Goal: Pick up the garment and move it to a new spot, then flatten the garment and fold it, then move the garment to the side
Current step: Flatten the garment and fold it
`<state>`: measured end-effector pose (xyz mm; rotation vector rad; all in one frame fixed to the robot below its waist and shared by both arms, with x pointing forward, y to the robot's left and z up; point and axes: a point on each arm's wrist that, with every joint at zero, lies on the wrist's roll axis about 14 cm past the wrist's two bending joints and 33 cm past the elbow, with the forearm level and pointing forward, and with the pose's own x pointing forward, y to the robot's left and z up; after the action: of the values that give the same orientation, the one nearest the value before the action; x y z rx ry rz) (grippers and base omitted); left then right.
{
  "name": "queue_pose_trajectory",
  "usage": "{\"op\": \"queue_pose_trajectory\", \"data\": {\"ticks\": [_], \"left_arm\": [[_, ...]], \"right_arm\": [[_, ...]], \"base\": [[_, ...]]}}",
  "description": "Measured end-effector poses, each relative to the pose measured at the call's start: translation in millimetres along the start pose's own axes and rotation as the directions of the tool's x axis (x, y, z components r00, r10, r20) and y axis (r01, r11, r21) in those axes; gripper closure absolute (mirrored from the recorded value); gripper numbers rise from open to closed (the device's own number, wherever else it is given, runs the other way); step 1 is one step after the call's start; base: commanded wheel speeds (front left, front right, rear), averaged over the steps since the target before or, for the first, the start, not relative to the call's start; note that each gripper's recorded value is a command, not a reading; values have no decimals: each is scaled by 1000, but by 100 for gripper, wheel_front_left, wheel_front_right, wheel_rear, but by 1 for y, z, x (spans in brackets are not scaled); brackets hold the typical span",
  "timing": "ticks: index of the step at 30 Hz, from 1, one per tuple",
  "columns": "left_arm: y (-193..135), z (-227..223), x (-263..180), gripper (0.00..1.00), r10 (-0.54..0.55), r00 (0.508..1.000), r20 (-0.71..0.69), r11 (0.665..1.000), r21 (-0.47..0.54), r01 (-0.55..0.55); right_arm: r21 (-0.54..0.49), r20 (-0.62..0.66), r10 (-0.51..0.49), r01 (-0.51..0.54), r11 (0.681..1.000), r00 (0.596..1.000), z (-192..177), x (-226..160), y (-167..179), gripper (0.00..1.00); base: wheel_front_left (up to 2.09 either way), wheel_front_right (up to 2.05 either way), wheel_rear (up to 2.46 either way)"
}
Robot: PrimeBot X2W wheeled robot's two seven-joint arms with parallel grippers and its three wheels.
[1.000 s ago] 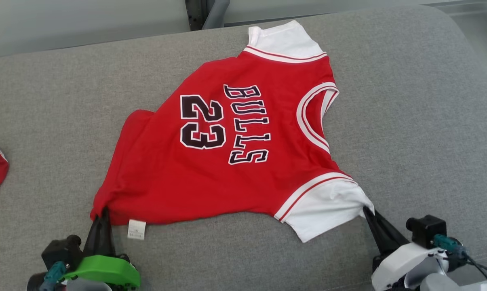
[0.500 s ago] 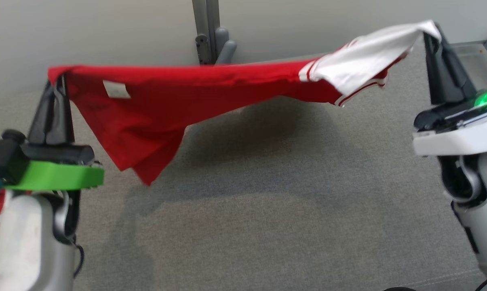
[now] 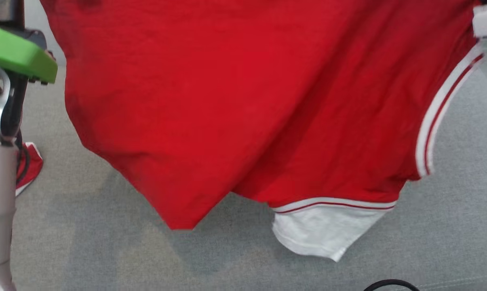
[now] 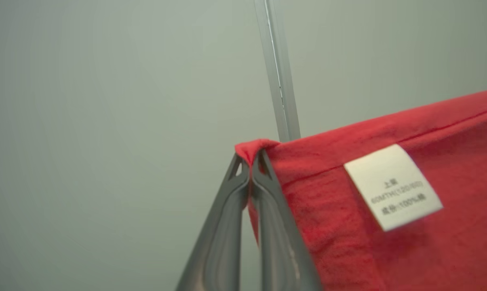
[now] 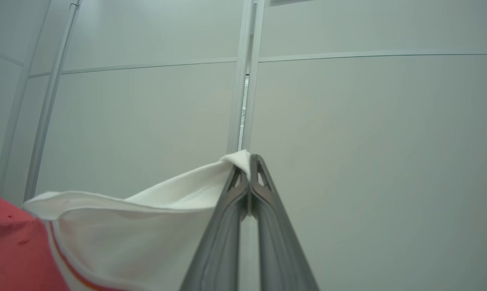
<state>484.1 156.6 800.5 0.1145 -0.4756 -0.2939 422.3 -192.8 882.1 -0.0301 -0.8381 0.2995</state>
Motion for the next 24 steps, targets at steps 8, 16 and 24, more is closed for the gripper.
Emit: {"op": "queue_pose_trajectory", "data": {"ticks": [8,16,24], "left_arm": [[21,-13,89,100,0,996,88,994,106,-9],[16,-115,119,100,-8,1000,-30,999,49,9],[-50,-265,22,100,-110,908,-405,981,-190,34]], "right_arm": [[-171,23,-35,39,985,999,-50,83,-36,100],[-210,-40,-97,86,974,995,-118,77,-62,100],[-118,-445,-171,131,984,879,-228,-81,-59,100]], "base": [[0,0,0],[0,0,0],[0,0,0]]}}
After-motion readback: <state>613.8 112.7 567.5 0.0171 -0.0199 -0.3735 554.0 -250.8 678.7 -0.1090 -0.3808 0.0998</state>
